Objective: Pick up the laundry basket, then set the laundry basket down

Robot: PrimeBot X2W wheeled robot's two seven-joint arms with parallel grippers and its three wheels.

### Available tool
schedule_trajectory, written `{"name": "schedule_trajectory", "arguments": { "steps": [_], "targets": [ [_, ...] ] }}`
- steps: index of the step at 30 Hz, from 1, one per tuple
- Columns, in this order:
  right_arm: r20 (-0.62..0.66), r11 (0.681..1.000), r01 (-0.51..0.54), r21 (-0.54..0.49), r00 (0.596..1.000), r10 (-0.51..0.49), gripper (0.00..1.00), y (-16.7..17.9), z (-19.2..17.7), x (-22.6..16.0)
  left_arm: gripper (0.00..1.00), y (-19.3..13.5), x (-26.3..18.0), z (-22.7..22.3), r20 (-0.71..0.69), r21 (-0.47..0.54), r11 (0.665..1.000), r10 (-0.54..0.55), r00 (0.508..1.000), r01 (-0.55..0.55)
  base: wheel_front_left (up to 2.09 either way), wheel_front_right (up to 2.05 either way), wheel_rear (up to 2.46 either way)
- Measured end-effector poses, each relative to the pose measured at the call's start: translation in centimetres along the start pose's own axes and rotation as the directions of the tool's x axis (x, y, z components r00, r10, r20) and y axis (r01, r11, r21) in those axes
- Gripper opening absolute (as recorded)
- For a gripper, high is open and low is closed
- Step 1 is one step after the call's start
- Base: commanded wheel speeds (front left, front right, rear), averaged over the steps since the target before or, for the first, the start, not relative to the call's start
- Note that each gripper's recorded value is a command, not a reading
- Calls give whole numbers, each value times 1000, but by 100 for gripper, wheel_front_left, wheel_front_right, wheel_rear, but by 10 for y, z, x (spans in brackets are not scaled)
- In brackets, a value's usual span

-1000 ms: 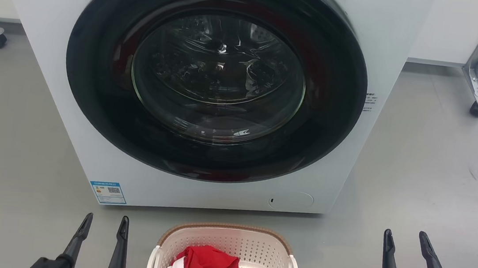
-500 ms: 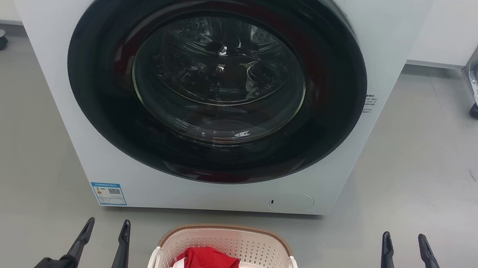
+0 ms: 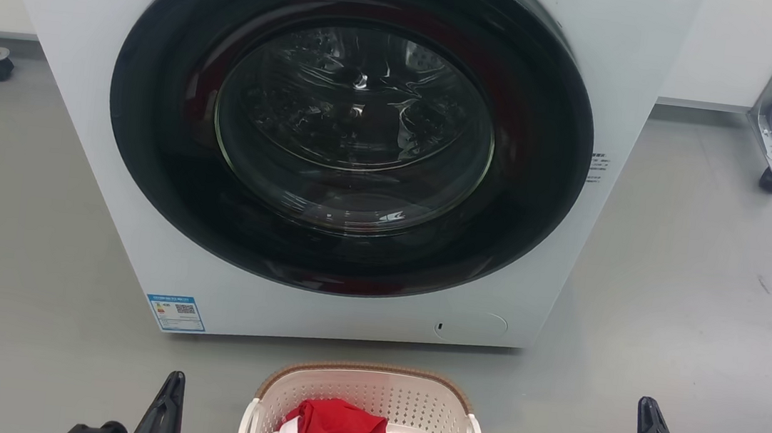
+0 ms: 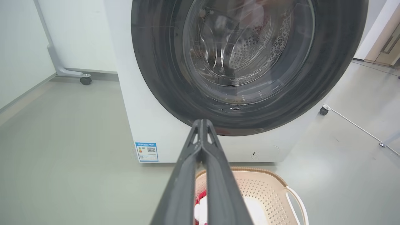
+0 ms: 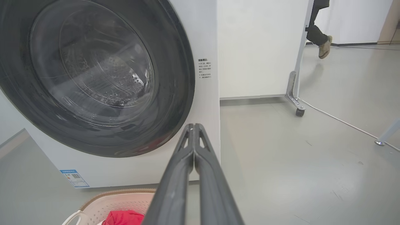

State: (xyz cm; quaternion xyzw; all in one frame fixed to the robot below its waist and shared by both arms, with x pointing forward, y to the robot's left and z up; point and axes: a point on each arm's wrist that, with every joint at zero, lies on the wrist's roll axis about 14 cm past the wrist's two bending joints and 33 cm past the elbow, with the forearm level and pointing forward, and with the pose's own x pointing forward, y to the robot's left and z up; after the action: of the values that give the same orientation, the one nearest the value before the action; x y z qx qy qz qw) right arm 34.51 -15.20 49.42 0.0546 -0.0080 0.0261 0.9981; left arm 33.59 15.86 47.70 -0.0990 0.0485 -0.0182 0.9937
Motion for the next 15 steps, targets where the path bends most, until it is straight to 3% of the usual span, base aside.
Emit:
{"name": "schedule_trajectory", "arguments": {
  "steps": [15],
  "targets": [
    [-76,971,75,227,995,-59,0,-17,-10,5,0,11,4,-9,-63,-217,975,34,997,-47,0,0,0]
  ]
}}
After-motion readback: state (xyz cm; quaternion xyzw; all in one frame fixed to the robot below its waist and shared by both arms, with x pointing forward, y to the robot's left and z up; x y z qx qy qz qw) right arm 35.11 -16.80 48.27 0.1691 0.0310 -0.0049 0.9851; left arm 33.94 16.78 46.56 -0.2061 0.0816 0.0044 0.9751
